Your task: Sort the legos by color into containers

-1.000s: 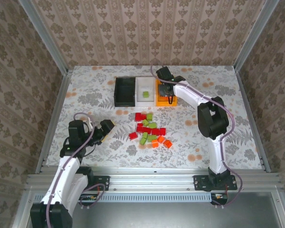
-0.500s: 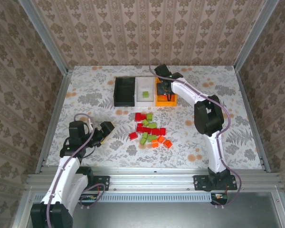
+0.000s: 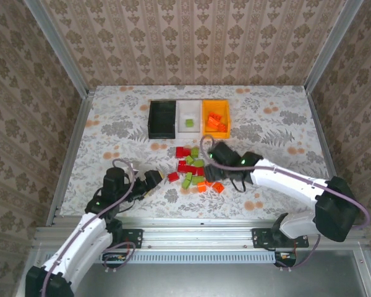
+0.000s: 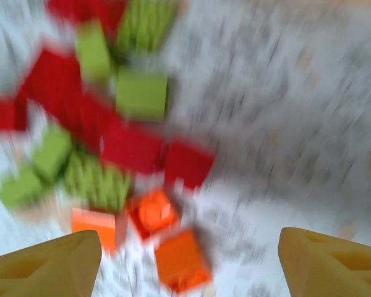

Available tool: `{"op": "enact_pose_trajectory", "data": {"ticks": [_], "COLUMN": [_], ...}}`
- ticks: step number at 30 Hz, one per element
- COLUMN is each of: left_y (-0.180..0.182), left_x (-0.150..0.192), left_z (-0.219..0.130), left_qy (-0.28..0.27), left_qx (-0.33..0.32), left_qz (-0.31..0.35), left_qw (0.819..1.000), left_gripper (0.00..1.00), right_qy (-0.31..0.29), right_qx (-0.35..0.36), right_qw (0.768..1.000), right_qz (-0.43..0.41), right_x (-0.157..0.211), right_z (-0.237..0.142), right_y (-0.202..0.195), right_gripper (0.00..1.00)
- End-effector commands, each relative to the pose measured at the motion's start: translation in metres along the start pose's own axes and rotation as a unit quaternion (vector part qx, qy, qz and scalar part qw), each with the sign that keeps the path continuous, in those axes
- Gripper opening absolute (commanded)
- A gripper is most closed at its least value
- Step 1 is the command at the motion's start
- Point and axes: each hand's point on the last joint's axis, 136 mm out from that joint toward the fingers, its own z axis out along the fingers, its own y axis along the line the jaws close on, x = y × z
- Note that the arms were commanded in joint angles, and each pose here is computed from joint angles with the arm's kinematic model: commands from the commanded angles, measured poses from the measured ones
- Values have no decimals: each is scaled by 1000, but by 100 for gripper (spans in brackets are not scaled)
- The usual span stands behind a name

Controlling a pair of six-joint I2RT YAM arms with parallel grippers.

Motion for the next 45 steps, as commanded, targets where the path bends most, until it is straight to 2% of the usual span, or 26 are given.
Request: {"op": "enact_pose_trajectory", "data": {"ticks": [1,5,8,14,17,26,27,31,35,40,43,45], "left_y": [-22,-25,-26,-25,-26,-29,-30,-34,-38,-38,-41,-48], "left_x": [-10,-8,-8,-7,-8,-11,-12,-14,-17,-27,-50,-69], "left_z": [0,2,3,3,3,5,5,9,11,14,19,24], "left_qy": [-43,-42,-42,-44,-43,-42,-42,-37,-38,-48,-59,-48], "left_qx": [28,29,28,23,18,10,9,7,7,-13,-31,-11], "left_qz": [13,13,14,12,14,21,22,27,32,53,58,48], "left_qw": [999,999,999,999,999,999,999,999,999,997,996,998], "left_gripper": [100,100,100,100,100,100,100,100,100,100,100,100], "right_qy": [43,72,82,95,79,60,60,55,34,-32,-63,-73], "right_qx": [8,10,10,33,49,70,67,63,68,76,73,75], "right_qw": [999,997,997,995,996,995,995,996,996,994,991,989], "right_qz": [15,13,7,-6,-2,35,38,44,56,65,94,105], "right_x": [45,69,73,70,57,43,42,42,36,-18,-63,-93], "right_z": [6,14,21,43,52,66,67,63,49,22,25,33], "right_y": [-1,-1,1,2,-2,-27,-27,-27,-32,-45,-64,-75], "right_gripper": [80,84,84,82,78,59,54,40,34,34,33,32]}}
